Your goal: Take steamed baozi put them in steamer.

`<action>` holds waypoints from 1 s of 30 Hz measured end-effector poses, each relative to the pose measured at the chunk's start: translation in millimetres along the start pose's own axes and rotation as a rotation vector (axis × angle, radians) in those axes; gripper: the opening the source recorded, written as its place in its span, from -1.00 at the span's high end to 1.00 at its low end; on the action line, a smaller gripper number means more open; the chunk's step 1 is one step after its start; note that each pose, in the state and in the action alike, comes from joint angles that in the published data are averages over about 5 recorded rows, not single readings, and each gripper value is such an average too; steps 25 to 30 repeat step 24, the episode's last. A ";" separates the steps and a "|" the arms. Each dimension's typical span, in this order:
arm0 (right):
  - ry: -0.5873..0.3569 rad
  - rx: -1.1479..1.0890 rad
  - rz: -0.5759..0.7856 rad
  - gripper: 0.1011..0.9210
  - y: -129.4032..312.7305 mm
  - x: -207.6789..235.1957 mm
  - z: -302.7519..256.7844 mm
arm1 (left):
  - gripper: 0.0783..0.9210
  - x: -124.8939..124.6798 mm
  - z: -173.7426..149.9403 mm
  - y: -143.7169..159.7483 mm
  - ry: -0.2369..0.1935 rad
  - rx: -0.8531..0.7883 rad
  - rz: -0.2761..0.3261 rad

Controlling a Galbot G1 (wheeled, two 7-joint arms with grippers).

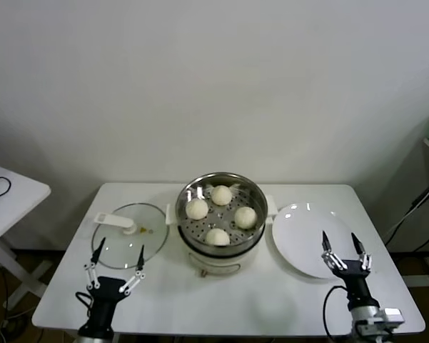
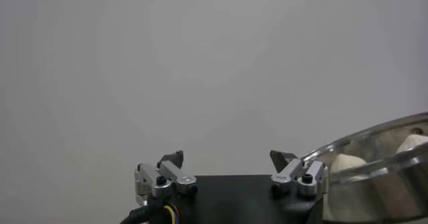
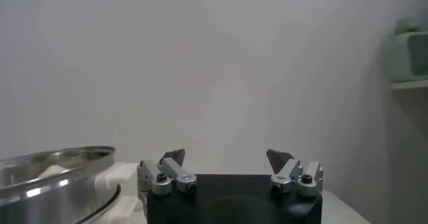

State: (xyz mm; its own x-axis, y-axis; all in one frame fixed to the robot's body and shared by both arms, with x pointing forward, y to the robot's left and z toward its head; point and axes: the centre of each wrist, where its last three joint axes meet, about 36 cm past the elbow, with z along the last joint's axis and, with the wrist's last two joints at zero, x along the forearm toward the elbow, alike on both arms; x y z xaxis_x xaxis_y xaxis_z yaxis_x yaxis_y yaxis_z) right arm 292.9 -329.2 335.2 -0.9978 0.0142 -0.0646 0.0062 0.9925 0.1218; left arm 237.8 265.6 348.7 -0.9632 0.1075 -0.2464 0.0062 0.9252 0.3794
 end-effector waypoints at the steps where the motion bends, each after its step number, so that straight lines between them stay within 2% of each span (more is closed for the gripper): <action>1: 0.000 -0.001 0.001 -0.76 -0.6 1.8 0.9 | -0.77 -0.1 -0.4 -0.1 0.001 -0.001 0.001; 9: 0.015 -0.006 0.006 -0.76 -2.0 6.5 10.1 | -0.77 2.4 -2.8 1.0 0.013 -0.005 -0.014; 22: 0.036 -0.014 -0.026 -0.76 10.8 -13.2 19.8 | -0.77 20.3 -2.3 2.9 0.045 -0.010 -0.023; 30: 0.036 -0.015 -0.030 -0.76 12.0 -14.0 20.1 | -0.77 21.6 -2.4 3.0 0.047 -0.009 -0.024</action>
